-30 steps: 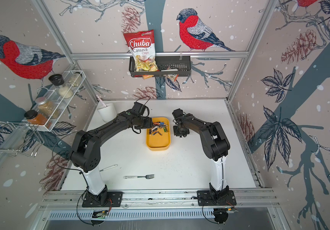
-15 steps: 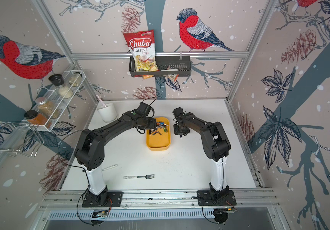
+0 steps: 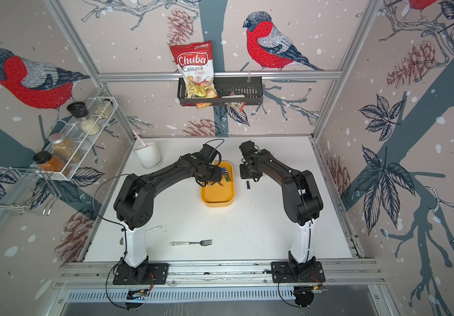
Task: Take the batteries out of the storage box
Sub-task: Place the battery at the center of the board, then pick up the battery from the storage box.
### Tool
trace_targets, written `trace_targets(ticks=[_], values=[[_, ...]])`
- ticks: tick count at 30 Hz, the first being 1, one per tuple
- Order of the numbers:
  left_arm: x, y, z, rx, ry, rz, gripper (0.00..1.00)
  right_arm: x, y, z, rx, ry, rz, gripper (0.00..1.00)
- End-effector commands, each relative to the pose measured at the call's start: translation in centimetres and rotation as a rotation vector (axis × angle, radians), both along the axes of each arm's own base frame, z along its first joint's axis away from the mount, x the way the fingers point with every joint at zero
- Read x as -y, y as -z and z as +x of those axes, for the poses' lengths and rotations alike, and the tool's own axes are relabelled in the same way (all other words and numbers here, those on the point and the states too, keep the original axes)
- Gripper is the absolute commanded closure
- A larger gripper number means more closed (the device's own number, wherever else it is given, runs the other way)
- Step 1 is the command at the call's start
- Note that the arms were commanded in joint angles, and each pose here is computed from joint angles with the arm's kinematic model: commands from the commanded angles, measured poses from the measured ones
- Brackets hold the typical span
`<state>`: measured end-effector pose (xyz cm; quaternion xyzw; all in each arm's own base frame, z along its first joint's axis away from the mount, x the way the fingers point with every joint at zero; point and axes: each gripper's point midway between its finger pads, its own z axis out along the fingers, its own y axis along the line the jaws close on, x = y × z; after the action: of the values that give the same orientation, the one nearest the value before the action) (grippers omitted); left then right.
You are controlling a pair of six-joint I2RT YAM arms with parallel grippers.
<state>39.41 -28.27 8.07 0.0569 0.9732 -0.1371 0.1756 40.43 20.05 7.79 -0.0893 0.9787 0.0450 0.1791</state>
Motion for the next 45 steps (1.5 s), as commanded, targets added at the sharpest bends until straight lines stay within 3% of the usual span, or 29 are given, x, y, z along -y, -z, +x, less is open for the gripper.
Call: trace_targets(ticks=[1, 12, 22, 45], values=[[0.0, 0.8, -0.4, -0.033, -0.007, 0.024, 0.33, 0.8, -0.7, -0.2, -0.002, 0.007, -0.019, 0.50], [1.0, 3.0, 0.4, -0.077, 0.003, 0.052, 0.39, 1.9, -1.5, -0.1, 0.007, 0.015, -0.011, 0.50], [1.4, 4.1, 0.5, -0.103, 0.012, 0.093, 0.55, 2.6, -1.2, -0.2, -0.002, 0.014, -0.007, 0.50], [1.9, 5.5, 0.0, -0.135, 0.043, 0.144, 0.72, 3.4, -1.3, -0.3, -0.002, 0.025, 0.004, 0.50]])
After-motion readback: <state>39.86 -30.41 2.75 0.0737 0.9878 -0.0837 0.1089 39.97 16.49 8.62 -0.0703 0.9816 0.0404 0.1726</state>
